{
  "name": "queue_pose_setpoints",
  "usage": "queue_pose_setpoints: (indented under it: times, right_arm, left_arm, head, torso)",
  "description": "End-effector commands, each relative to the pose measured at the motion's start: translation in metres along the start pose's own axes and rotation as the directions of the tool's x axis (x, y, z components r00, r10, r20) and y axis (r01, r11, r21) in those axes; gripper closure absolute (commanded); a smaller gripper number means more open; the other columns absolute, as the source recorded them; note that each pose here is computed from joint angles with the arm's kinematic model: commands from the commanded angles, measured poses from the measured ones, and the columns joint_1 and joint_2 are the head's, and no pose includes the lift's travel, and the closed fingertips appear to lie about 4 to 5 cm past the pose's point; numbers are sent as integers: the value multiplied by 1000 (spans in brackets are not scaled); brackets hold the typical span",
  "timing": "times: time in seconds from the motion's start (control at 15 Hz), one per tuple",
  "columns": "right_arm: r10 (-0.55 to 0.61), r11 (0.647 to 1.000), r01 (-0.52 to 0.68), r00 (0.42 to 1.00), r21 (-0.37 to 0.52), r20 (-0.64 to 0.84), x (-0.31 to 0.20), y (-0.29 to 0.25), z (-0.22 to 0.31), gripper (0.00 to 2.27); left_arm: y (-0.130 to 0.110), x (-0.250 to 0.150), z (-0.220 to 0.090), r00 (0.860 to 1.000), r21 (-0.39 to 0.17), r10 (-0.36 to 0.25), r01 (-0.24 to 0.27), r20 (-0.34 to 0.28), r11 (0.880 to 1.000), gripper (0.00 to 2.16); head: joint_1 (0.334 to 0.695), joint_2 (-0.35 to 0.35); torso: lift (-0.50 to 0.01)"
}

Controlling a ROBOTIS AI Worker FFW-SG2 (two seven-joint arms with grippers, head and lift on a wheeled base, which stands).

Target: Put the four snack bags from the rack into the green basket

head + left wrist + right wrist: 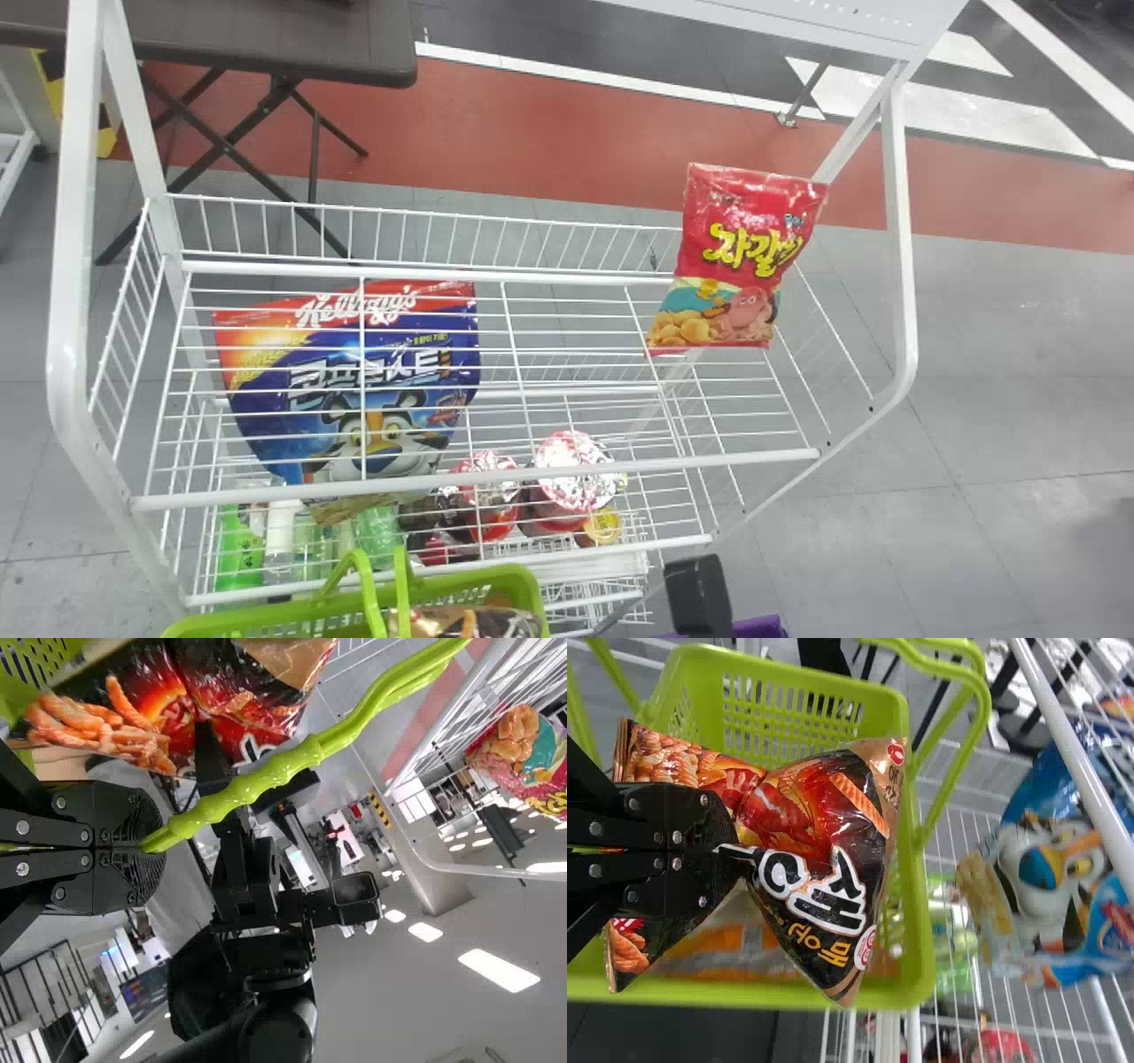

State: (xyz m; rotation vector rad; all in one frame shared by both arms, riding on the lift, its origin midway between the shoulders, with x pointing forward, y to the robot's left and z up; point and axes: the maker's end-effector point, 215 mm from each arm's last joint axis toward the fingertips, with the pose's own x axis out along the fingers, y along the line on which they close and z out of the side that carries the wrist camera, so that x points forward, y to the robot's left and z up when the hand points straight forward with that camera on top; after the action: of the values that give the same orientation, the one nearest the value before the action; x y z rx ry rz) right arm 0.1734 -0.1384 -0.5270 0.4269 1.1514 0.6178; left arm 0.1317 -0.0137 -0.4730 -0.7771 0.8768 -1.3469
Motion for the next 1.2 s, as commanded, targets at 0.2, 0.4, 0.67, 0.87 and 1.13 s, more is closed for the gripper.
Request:
queue_pose_setpoints:
  times: [0.2,0.4,0.67,0.87,1.13]
  right_arm:
    - [131,991,-131,990,-8,-47,39,51,-22,2024]
    - [116,993,-116,992,5,-46,39,38,-22,26]
    - [105,994,-104,992,-19,74,9,15,14,70]
    - [79,996,-66,972,-62,221,-17,-4,58,73]
    - [10,952,159,840,-262,542,-71,-22,178,70]
  left_arm:
    - [-2,1,-2,1000,4,-5,5,3,1000,2132]
    - [-4,4,-3,1000,7,-10,10,-2,1000,2132]
    - [-4,5,-4,1000,7,-12,12,-4,1000,2132]
    - [-6,7,-7,1000,6,-15,15,-7,1000,2132]
    - [-9,11,-11,1000,4,-20,20,-19,1000,2132]
  head:
    - [695,-350]
    - [695,-350]
    - [695,-350]
    - [695,-350]
    - [695,-350]
  torso:
    - [-6]
    - [-6]
    - [-6]
    - [-6]
    - [-6]
